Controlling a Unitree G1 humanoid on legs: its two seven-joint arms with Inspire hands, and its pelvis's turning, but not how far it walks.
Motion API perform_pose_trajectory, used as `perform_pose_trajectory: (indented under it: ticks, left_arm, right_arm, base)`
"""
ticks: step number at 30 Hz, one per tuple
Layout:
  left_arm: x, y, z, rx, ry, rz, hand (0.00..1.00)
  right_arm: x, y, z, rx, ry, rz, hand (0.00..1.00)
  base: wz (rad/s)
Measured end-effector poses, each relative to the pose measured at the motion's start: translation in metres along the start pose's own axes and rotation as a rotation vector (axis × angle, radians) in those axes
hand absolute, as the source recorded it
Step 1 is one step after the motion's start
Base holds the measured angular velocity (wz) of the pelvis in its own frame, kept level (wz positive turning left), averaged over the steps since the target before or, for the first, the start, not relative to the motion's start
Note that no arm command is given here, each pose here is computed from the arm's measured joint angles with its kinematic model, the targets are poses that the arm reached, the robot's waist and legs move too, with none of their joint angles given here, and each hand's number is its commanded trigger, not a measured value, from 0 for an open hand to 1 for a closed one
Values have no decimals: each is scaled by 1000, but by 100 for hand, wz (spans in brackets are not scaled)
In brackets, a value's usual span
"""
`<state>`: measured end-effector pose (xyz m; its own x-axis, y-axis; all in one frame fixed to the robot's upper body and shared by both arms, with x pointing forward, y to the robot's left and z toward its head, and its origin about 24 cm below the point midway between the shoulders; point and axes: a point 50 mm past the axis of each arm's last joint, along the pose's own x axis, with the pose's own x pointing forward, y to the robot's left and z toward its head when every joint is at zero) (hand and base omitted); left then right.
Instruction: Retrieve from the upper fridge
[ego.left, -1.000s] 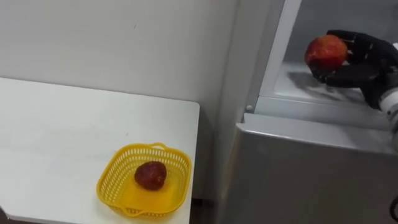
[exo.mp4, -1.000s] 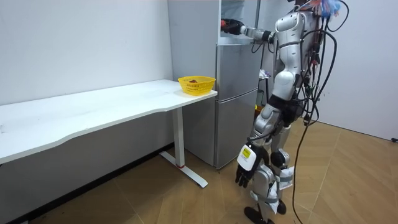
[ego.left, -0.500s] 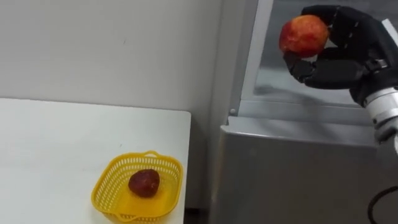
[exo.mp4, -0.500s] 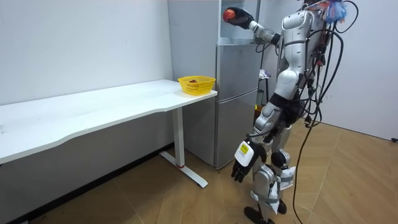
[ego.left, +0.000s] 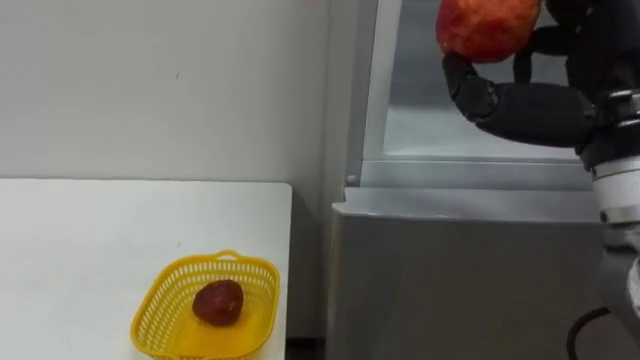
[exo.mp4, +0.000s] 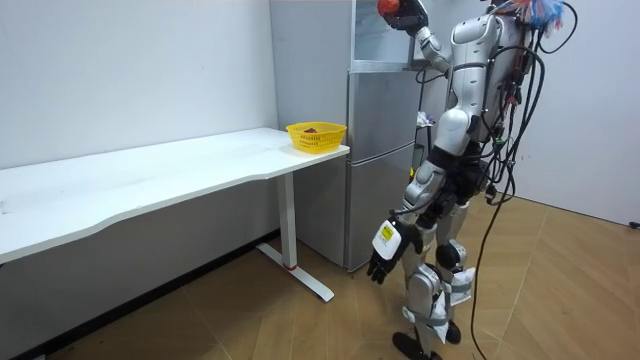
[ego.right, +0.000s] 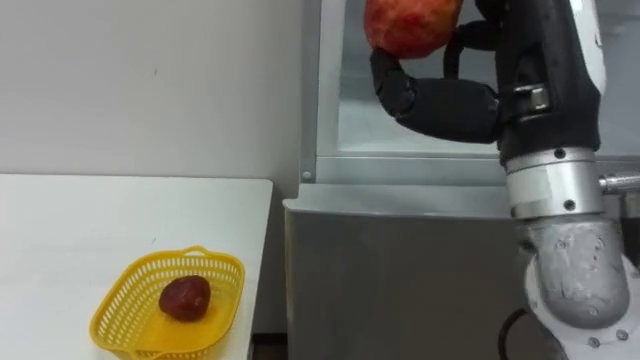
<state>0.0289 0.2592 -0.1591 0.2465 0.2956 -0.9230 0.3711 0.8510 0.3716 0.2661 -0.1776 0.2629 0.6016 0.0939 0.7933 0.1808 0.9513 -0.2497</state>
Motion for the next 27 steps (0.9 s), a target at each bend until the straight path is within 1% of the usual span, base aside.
perform_pose_trajectory:
  ticks: [2,7,10,14,21,27]
  left_arm:
    - [0,0,2,2,-11,-3,0]
    - [0,-1,4,12,-18,-19,0]
    - [1,0,8,14,-31,-29,0]
    - [2,1,12,18,-48,-40,0]
    - [4,3,23,43,-79,-45,0]
    - [4,7,20,65,-74,-56,0]
  right_arm:
    - [-6,7,10,-15,-44,33,100]
    - [-10,12,21,-45,-104,67,100]
    - [-13,15,23,-77,-120,105,100]
    - [-16,27,27,-162,-163,176,100]
    - [-23,45,27,-159,-180,296,100]
    - [-31,65,26,-228,-202,389,100]
  base:
    - [-9]
    - [-6]
    - [-1]
    - [0]
    - [1]
    - [0]
